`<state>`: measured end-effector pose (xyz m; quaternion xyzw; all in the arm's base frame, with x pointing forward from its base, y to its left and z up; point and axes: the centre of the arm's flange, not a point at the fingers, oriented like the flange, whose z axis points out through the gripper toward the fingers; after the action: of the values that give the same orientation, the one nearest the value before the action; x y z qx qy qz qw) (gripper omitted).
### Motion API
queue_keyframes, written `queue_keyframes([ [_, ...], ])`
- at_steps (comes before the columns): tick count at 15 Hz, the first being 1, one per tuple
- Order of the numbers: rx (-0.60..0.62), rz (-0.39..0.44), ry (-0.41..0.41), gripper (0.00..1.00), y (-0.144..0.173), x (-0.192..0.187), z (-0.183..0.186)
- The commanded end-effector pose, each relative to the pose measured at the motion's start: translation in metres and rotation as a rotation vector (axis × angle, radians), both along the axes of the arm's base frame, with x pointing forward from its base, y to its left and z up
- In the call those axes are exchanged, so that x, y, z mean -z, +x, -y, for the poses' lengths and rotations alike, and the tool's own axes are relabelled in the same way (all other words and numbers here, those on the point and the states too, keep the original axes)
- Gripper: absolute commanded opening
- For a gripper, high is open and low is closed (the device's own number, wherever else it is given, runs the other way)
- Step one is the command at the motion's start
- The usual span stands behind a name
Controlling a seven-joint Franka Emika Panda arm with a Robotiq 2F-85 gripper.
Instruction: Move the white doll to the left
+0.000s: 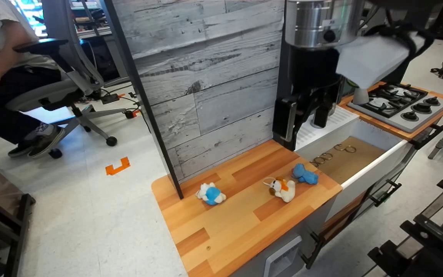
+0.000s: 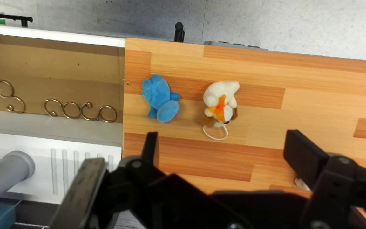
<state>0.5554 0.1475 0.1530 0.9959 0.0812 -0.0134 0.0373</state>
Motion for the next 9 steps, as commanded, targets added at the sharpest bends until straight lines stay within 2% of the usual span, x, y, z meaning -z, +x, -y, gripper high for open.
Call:
queue_keyframes([
  [1,-0.001,-0.002,-0.008,1.0,0.026,0.032,-0.012],
  [9,-0.009,-0.078,-0.034,1.0,0.041,0.103,-0.031],
])
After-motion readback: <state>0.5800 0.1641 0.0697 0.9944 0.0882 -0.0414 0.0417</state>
